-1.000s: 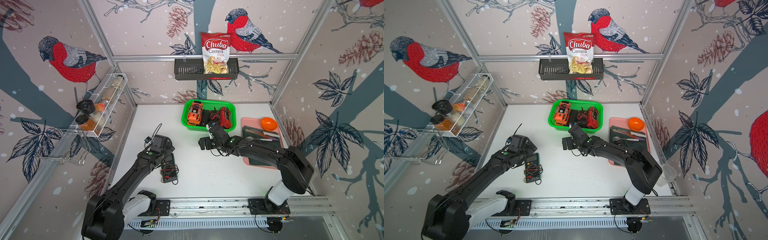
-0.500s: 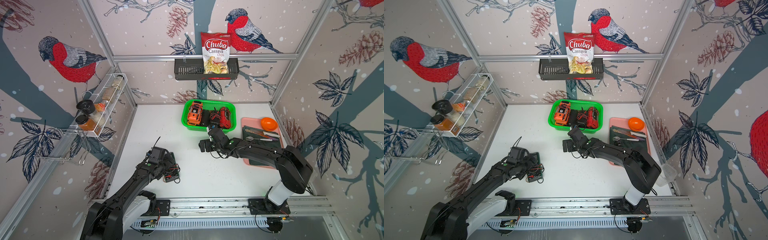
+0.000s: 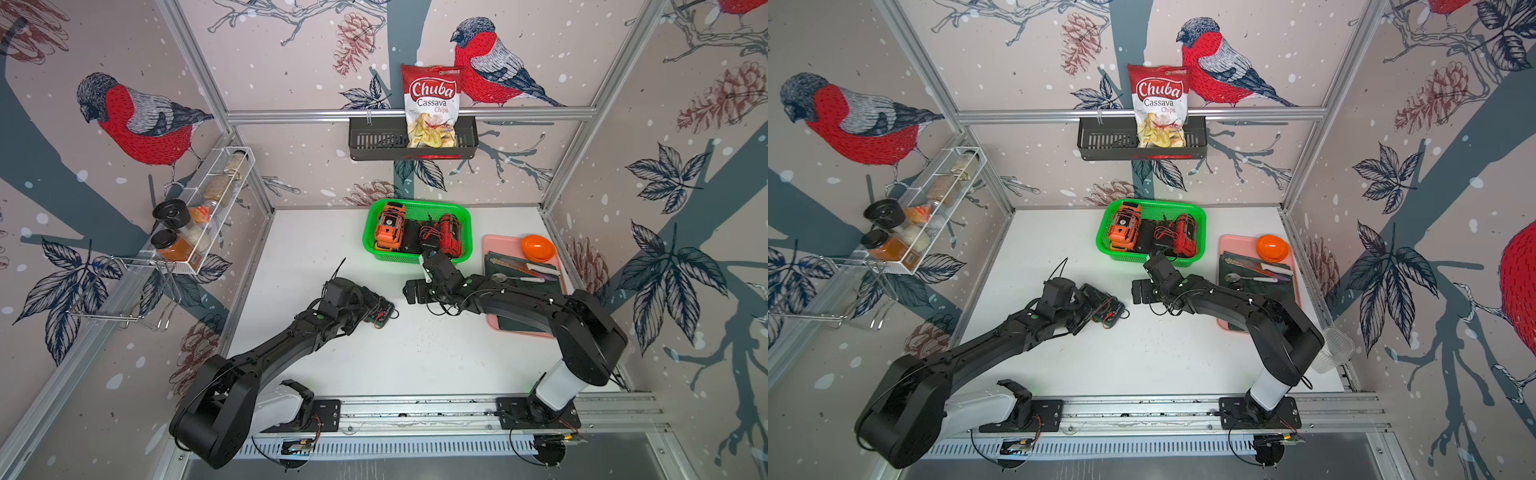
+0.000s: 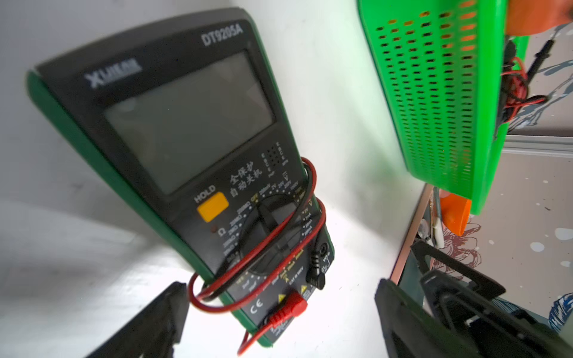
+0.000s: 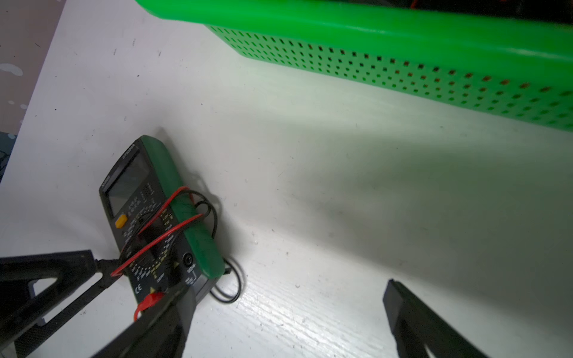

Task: Put the multimeter into the basket
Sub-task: Adjust the multimeter at the center of the board, then pick up the multimeter from the center of the board.

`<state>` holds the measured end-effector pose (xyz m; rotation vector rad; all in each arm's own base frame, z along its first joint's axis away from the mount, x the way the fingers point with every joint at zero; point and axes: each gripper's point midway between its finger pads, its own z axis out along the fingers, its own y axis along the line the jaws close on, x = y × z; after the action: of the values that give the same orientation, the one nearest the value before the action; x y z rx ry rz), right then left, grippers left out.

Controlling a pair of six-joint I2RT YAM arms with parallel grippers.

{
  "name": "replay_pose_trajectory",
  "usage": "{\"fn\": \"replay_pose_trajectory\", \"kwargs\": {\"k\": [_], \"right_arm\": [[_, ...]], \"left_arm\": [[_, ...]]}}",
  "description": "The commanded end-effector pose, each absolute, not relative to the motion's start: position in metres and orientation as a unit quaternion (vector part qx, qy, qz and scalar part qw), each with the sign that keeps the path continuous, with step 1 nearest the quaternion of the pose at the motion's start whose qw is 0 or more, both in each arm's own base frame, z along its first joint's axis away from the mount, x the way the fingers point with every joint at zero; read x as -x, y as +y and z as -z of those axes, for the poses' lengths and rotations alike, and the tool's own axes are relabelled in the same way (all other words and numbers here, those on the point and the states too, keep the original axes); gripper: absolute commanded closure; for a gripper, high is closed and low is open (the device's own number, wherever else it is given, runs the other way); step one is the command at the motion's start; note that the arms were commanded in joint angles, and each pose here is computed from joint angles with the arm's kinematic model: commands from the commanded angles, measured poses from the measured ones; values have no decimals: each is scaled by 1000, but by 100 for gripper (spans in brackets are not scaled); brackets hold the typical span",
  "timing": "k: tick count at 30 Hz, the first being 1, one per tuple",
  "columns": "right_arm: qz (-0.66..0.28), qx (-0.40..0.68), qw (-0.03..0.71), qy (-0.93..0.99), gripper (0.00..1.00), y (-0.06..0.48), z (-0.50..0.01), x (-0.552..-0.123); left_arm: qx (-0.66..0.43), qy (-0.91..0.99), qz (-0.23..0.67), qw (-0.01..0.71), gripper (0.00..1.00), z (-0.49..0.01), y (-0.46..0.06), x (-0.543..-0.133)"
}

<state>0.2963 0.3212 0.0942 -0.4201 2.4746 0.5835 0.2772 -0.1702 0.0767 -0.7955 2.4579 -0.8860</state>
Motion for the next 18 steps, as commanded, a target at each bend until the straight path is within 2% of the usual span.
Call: {"fn": "replay_pose_trajectory", "kwargs": {"k": [1, 8, 13, 18], "right_arm": [[-241, 232, 295, 895, 1, 342, -107, -292], [-201, 350, 310, 861, 1, 375, -105, -286], [-151, 418, 302, 843, 1, 399, -86, -284], [-150, 469, 273, 826, 1, 425, -70, -275]], "left_arm": [[287, 879, 286, 250, 2, -85, -158, -292], [381, 842, 188, 333, 2, -91, -81, -293], [397, 813, 158, 395, 2, -108, -45, -291], [406, 803, 109, 422, 2, -118, -21, -285]]}}
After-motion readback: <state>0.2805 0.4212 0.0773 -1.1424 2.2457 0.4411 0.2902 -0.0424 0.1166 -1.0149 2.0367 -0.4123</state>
